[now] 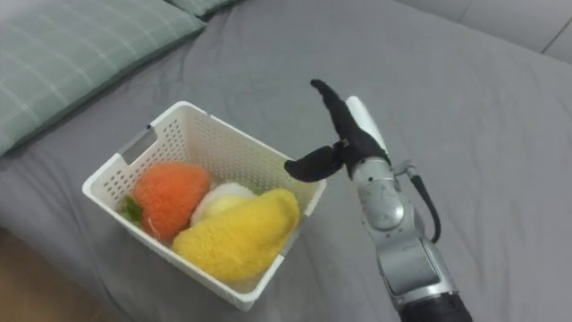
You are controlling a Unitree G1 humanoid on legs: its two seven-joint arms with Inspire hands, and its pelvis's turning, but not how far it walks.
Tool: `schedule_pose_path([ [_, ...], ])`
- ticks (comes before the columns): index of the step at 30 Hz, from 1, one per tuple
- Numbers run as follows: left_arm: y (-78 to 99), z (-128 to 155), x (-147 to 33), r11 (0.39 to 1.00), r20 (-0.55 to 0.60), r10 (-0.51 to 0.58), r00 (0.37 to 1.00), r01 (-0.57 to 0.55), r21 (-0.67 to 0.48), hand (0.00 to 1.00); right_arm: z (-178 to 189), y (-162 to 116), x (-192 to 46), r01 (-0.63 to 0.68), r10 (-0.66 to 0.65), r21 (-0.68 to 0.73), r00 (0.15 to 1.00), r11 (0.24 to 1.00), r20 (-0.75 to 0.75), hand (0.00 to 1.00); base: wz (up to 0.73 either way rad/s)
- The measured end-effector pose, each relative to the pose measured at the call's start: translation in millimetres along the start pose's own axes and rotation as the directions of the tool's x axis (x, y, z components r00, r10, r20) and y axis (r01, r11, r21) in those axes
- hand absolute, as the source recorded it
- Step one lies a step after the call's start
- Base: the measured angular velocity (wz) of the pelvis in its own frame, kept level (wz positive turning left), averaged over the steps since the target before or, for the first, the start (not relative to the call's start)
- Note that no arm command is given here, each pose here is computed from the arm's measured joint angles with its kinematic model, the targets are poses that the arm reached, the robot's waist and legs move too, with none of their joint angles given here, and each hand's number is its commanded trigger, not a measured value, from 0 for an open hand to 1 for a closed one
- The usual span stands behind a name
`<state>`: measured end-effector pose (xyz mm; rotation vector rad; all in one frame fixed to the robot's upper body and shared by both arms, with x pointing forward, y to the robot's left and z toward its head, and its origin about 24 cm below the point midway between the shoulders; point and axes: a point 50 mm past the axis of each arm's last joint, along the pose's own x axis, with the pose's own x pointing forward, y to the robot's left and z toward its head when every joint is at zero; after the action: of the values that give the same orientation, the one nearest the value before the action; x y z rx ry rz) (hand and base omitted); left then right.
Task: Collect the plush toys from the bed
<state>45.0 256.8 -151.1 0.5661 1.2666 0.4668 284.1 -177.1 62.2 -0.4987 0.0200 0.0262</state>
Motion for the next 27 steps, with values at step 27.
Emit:
schedule_pose_path([
  [27,-4.8,-14,-2.8,0.998,-0.013,0.012,1.000,-0.013,-0.063,0.00,-238,24,-272,0.600,-0.061,0.022,0.117,0.800,-0.991,0.00,-0.20],
])
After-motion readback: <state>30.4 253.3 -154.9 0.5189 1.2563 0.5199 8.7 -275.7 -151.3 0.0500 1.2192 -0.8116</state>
